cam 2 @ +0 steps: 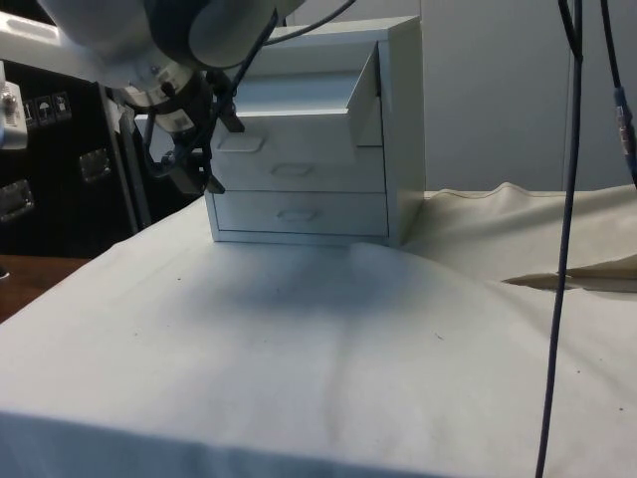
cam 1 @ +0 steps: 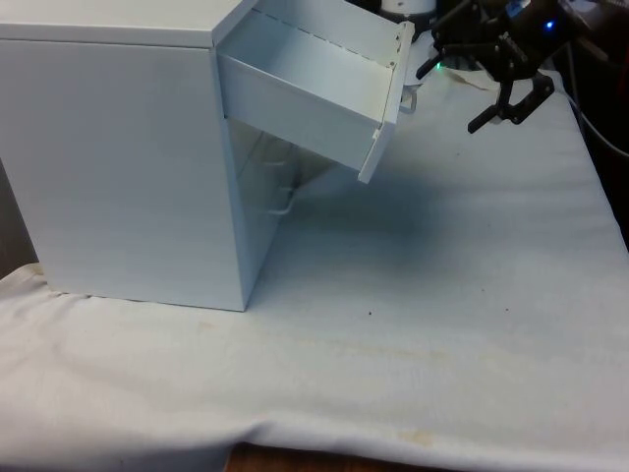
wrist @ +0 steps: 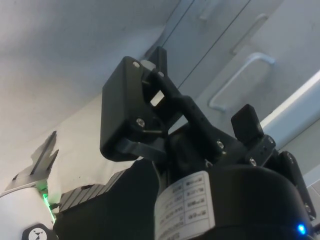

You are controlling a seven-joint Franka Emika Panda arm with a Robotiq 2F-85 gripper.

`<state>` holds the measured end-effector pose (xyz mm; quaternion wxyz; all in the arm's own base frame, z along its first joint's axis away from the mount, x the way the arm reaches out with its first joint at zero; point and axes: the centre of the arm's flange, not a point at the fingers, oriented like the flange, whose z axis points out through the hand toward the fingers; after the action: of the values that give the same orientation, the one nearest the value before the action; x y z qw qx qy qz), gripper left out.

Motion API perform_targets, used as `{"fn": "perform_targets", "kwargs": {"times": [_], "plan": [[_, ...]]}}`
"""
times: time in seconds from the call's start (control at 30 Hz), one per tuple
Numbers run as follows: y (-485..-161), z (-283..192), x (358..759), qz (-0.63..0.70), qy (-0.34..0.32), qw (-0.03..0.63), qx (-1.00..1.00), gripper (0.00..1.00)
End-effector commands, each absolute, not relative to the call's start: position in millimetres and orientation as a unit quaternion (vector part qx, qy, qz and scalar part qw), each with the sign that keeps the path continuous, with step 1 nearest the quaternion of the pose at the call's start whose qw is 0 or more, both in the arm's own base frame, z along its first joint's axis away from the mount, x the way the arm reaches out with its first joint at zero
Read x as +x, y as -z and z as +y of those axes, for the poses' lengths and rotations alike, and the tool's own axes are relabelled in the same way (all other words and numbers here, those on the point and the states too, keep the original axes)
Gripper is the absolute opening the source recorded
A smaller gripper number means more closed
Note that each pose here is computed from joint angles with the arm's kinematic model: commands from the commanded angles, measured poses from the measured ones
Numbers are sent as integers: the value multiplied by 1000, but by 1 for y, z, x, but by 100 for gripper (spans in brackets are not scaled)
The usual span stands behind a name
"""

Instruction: Open the drawer, then close it.

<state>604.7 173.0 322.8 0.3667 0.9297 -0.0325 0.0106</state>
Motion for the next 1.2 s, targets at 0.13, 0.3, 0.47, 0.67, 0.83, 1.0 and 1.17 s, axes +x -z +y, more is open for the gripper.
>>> {"fn": "perform_targets", "kwargs": {"times": [0.13, 0.3, 0.47, 0.67, 0.83, 1.0, 1.17], "plan": [[-322, 173, 605, -32, -11, 367, 930, 100], [-321, 173, 605, -32, -10, 367, 930, 92], [-321, 173, 605, -32, -10, 367, 929, 64], [-321, 173, 606, -32, -10, 367, 929, 29], [-321, 172, 605, -32, -10, 368, 929, 4], [-320, 171, 605, -33, -9, 369, 929, 0], [-319, 166, 606, -32, -8, 374, 927, 0]]}}
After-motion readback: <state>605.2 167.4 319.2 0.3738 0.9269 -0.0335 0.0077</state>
